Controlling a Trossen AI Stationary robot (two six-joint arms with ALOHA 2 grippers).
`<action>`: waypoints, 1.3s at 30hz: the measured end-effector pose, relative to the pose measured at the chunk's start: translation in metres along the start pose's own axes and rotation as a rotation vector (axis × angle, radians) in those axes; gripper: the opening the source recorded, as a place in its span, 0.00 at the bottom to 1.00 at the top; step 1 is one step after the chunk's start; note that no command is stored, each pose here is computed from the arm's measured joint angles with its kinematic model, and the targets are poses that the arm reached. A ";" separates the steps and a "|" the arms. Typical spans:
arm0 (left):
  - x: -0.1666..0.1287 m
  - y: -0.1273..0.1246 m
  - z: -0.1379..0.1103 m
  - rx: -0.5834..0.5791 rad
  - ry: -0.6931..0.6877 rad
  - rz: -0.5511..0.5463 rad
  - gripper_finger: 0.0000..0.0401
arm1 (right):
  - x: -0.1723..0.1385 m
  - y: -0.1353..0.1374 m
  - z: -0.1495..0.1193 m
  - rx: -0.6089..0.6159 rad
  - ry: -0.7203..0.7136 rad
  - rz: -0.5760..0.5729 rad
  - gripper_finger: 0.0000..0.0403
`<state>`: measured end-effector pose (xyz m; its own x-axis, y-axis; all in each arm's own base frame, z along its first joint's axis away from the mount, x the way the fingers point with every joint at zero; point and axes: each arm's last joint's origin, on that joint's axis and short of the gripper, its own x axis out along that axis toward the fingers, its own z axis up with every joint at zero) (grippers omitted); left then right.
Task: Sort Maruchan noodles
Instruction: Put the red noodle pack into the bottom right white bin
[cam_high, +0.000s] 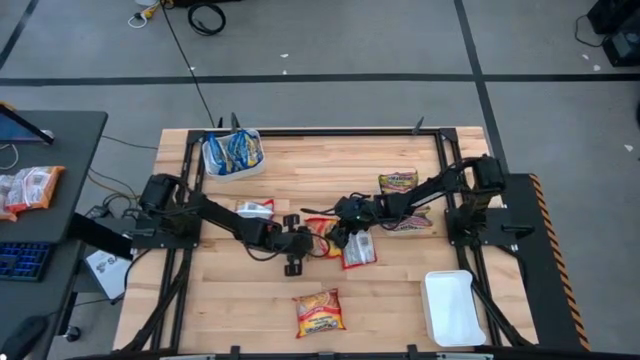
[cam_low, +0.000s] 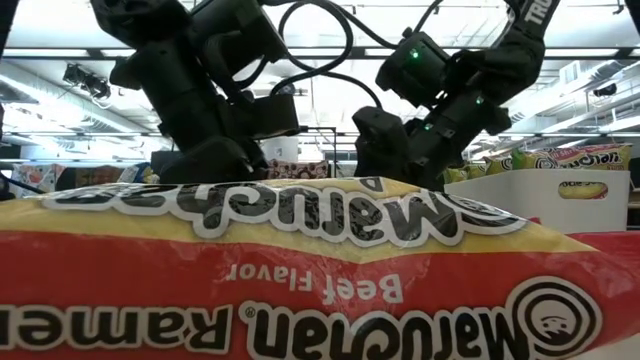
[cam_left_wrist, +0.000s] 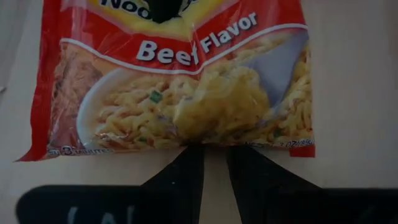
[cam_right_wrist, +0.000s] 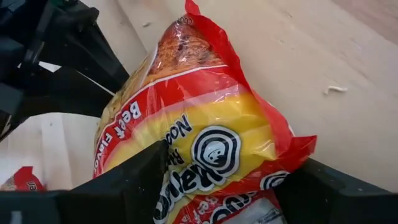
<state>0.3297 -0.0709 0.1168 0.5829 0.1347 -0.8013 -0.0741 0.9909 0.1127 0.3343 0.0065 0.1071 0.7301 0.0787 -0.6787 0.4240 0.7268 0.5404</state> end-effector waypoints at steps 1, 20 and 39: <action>0.000 0.000 0.000 0.001 0.002 0.000 0.20 | -0.002 0.002 0.001 -0.002 -0.008 0.008 0.68; 0.001 0.001 0.008 -0.072 -0.102 0.067 0.20 | -0.028 0.030 0.020 -0.077 -0.153 0.173 0.23; -0.043 -0.026 0.016 0.007 -0.174 -0.047 0.20 | -0.175 0.133 -0.011 -0.459 0.235 0.064 0.21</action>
<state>0.3200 -0.1025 0.1577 0.7169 0.0850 -0.6920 -0.0386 0.9959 0.0823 0.2570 0.0965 0.2925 0.5848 0.2456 -0.7731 0.0651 0.9358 0.3465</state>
